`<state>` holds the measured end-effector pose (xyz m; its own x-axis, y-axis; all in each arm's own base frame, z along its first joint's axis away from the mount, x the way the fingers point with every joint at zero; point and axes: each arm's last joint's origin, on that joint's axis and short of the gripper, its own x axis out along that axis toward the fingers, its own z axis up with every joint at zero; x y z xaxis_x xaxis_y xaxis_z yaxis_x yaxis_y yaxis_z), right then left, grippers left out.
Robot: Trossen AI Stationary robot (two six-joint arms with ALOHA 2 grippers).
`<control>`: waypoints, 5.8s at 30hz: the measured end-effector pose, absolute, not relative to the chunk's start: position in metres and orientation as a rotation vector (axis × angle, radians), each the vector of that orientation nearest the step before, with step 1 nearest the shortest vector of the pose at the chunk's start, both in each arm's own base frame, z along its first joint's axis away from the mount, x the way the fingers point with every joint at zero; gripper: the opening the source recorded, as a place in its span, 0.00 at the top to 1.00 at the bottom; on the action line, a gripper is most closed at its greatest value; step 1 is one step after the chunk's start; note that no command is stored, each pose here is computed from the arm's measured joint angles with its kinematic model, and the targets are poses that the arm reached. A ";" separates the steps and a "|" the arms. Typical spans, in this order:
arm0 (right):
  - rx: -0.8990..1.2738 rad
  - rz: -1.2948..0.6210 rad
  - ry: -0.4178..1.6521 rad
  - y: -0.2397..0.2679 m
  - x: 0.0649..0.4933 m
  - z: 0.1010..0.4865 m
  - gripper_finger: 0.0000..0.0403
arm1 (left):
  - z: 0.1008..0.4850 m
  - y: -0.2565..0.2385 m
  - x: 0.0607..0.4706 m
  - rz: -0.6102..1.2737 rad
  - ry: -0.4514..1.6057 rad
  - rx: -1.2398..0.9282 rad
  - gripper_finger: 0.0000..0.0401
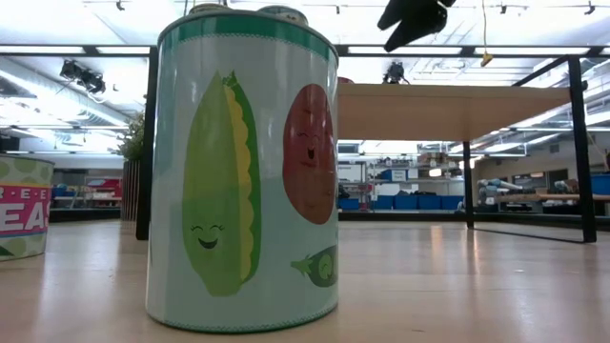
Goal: Pick and place cans onto a shelf
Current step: Put the canned green peas on the shelf, then put the canned peaches on the shelf
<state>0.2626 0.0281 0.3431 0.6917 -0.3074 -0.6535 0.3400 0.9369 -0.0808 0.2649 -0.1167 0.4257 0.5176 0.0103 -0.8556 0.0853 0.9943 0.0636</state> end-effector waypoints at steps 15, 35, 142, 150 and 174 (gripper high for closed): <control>0.107 -0.364 0.668 0.053 0.266 0.341 0.14 | 0.315 -0.196 0.198 -0.002 1.213 -0.075 0.09; 0.120 -0.364 0.569 0.063 0.269 0.366 0.14 | 0.173 -0.196 0.167 0.199 1.224 -0.344 0.09; 0.318 -0.356 0.616 0.051 0.228 0.361 0.14 | 0.323 -0.014 0.418 -0.018 0.924 0.078 0.12; 0.318 -0.356 0.617 0.051 0.228 0.361 0.14 | 0.339 -0.014 0.418 -0.014 0.881 0.099 0.12; 0.340 -0.407 0.582 0.036 0.207 0.373 0.14 | 0.423 -0.015 0.366 0.160 0.724 0.150 0.18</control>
<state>0.2066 0.0359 0.3731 0.7605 -0.2723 -0.5894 0.4602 0.8665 0.1935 0.3658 -0.0148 0.4231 0.7380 0.1965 -0.6456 -0.0929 0.9771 0.1913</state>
